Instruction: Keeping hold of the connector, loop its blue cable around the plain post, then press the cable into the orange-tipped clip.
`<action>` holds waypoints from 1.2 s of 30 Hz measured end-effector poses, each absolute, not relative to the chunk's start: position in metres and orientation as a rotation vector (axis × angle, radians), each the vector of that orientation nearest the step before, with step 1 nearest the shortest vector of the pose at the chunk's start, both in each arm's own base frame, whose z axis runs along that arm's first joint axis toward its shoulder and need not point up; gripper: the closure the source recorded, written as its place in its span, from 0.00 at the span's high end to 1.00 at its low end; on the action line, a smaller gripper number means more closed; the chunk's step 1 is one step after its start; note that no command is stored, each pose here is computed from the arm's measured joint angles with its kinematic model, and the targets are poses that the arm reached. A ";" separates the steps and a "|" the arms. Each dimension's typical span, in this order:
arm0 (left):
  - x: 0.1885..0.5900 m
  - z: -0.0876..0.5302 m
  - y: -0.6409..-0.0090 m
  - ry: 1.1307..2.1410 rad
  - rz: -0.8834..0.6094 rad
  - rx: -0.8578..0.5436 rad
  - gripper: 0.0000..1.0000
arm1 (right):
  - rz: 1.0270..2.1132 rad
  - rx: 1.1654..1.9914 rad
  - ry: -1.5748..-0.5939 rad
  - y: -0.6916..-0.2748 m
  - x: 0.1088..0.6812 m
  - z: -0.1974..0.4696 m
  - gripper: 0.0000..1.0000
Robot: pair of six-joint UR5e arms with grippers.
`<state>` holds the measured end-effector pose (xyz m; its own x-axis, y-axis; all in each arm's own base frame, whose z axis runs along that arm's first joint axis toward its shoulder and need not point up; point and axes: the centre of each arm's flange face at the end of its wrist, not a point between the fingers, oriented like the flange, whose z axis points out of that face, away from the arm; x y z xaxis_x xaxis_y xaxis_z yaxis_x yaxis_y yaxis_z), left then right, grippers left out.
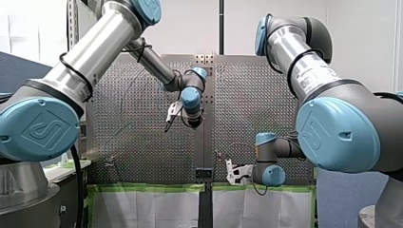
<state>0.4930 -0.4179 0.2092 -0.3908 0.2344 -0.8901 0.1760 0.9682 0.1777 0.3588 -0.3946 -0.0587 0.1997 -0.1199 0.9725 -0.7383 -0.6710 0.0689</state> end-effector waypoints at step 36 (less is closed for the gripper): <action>0.480 0.210 -0.385 2.228 0.326 0.479 1.00 | 1.490 1.955 -0.783 -0.391 0.365 -0.058 0.00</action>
